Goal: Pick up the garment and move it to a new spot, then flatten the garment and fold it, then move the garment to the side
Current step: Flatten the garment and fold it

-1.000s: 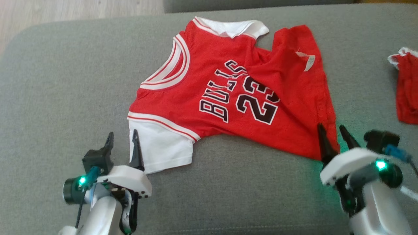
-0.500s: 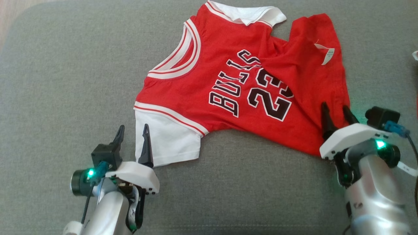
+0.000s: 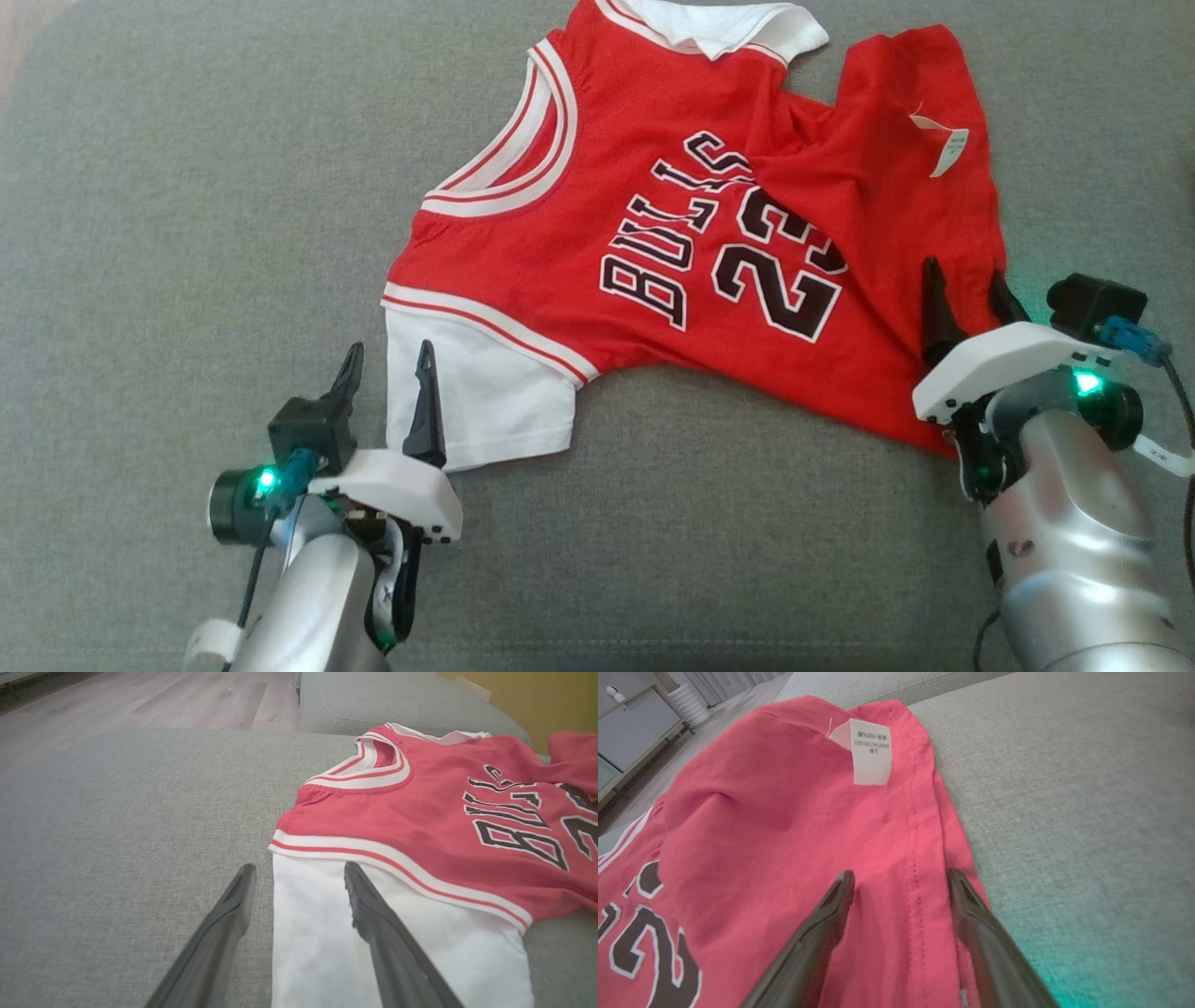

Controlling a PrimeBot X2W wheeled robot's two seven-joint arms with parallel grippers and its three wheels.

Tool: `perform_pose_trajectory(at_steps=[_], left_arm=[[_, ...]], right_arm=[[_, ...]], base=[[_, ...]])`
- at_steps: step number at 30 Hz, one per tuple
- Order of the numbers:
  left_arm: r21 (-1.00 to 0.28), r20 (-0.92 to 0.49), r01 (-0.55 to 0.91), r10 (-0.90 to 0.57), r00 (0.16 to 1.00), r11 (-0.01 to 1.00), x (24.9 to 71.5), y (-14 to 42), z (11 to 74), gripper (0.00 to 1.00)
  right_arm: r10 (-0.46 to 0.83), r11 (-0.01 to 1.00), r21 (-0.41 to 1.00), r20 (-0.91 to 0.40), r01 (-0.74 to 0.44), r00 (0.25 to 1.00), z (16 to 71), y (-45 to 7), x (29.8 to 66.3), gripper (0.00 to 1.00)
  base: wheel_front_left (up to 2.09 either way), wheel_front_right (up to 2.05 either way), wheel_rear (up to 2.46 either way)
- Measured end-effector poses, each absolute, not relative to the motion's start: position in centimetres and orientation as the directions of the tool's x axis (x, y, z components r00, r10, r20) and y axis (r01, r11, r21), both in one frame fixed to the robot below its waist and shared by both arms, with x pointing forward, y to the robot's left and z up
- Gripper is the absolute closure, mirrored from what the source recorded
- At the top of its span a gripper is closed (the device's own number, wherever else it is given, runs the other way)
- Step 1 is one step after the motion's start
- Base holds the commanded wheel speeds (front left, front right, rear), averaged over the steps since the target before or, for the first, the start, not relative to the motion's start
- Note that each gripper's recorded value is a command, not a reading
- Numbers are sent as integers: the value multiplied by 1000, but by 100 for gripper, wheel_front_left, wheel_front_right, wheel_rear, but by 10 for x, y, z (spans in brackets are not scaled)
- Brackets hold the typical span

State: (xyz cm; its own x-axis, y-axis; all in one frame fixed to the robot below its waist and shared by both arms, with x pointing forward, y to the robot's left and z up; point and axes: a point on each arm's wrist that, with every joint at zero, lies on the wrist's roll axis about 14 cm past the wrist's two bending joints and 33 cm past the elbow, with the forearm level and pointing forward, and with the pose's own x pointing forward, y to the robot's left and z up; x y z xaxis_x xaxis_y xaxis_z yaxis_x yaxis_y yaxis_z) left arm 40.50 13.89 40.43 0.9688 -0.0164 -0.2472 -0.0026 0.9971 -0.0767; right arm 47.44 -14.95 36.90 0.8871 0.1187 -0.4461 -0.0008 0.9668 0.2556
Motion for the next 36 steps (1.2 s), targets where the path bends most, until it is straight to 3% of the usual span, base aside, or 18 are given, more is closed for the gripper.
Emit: perform_pose_trajectory(at_steps=[11,14,15,27,36], left_arm=[[-79,-246,14,-33,969,997,405,133,405,0],[-80,-247,15,-35,968,997,405,132,404,0],[-80,-248,15,-34,968,997,405,133,404,0],[-80,-218,27,-44,975,996,404,129,416,0],[-90,-211,18,-36,977,996,401,131,419,0]], right_arm=[[143,963,269,-444,-20,885,369,-145,473,0],[146,962,273,-440,-23,886,370,-144,475,83],[146,962,273,-436,-24,888,371,-145,476,100],[134,969,240,-333,-53,933,402,-153,482,100],[163,971,208,-236,-114,958,447,-148,508,100]], base=[[0,0,0],[0,0,0],[0,0,0],[0,0,0],[0,0,0]])
